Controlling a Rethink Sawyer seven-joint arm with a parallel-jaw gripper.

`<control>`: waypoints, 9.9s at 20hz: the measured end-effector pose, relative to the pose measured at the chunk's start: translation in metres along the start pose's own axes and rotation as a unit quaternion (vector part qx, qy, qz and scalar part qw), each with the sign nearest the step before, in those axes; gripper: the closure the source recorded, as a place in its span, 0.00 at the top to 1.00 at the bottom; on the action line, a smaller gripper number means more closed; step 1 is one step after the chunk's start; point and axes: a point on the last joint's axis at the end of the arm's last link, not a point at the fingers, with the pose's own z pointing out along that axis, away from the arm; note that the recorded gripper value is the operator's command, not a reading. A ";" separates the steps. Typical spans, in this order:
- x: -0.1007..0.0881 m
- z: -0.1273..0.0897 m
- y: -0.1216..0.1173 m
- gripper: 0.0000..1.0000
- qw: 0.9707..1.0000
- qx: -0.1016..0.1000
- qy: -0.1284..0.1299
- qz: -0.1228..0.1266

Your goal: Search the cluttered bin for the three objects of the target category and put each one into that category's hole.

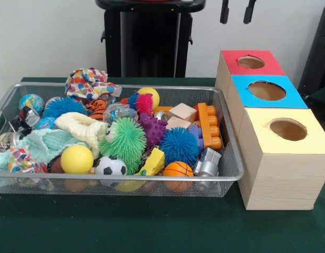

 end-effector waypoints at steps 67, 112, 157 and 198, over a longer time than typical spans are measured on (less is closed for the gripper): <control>-0.047 0.062 -0.197 1.00 0.992 0.116 -0.019 0.050; 0.066 0.158 -0.289 1.00 0.977 0.213 0.025 0.021; -0.037 0.105 -0.245 0.00 0.986 0.128 -0.099 0.032; -0.103 -0.006 -0.077 0.00 0.992 -0.023 -0.102 0.077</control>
